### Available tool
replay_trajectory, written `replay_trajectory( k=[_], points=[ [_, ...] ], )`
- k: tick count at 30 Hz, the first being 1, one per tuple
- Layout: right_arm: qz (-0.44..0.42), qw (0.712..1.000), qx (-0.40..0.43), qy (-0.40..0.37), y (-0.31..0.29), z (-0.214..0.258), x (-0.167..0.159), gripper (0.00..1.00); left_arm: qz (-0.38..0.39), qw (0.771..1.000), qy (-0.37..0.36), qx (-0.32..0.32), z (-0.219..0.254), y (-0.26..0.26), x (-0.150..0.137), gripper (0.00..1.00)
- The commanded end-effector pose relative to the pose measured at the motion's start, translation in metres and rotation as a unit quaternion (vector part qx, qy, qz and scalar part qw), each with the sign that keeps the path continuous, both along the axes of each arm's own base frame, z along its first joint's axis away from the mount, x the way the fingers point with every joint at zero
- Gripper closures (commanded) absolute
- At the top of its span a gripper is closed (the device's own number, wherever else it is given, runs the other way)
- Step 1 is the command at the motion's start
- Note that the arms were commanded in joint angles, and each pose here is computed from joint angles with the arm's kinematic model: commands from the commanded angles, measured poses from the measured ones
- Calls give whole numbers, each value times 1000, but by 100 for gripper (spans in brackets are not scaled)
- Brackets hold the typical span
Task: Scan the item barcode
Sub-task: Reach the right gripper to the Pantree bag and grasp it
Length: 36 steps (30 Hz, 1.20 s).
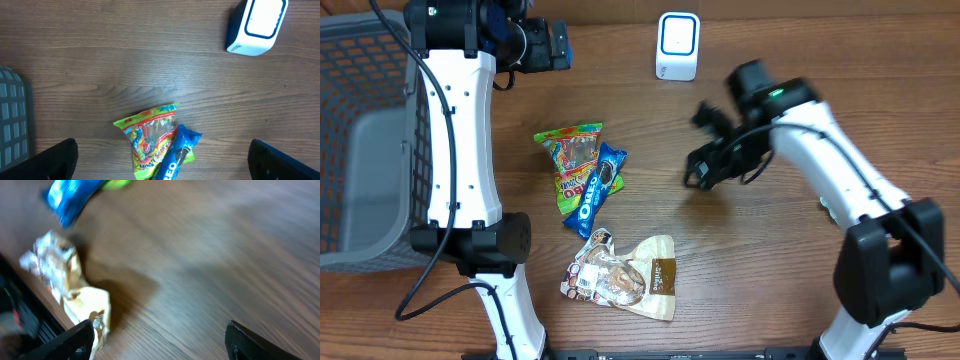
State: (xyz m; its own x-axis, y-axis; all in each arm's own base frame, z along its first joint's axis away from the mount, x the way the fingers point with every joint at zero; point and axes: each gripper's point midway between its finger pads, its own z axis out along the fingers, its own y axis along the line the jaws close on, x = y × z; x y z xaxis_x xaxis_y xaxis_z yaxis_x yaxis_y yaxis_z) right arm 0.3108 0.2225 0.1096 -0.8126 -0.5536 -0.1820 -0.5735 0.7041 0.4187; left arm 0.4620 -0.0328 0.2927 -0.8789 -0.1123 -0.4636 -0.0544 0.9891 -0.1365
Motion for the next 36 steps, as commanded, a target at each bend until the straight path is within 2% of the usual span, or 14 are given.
replay_trajectory(
  k=[1,5,9,17,23,25,27,28,31,35,36],
  points=[
    [116,992,8,-51,34,-2,-20,16,4,1000,1,1,-2,2,3,0],
    [205,974,31,-94,81,0,-45,12,4,1000,1,1,-2,2,3,0],
    [255,960,11,-114,102,-8,-68,11,4,1000,1,1,-2,2,3,0],
    [311,950,-36,-5,100,-55,-123,12,4,1000,1,1,-2,2,3,0],
    [334,939,-59,50,92,-77,-145,15,4,1000,1,1,-2,2,3,0],
    [331,940,-63,56,91,-80,-146,23,4,1000,1,1,-2,2,3,0],
    [329,941,-63,57,91,-80,-145,49,4,1000,1,1,-2,2,3,0],
    [323,942,-65,58,91,-80,-144,59,4,1000,1,1,-2,2,3,0],
    [298,950,-72,67,90,-80,-142,79,4,1000,1,1,-2,2,3,0],
    [242,963,-80,88,89,-76,-137,82,4,1000,1,1,-2,2,3,0],
    [233,965,-74,95,91,-73,-136,77,4,1000,1,1,-2,2,3,0]
  ],
)
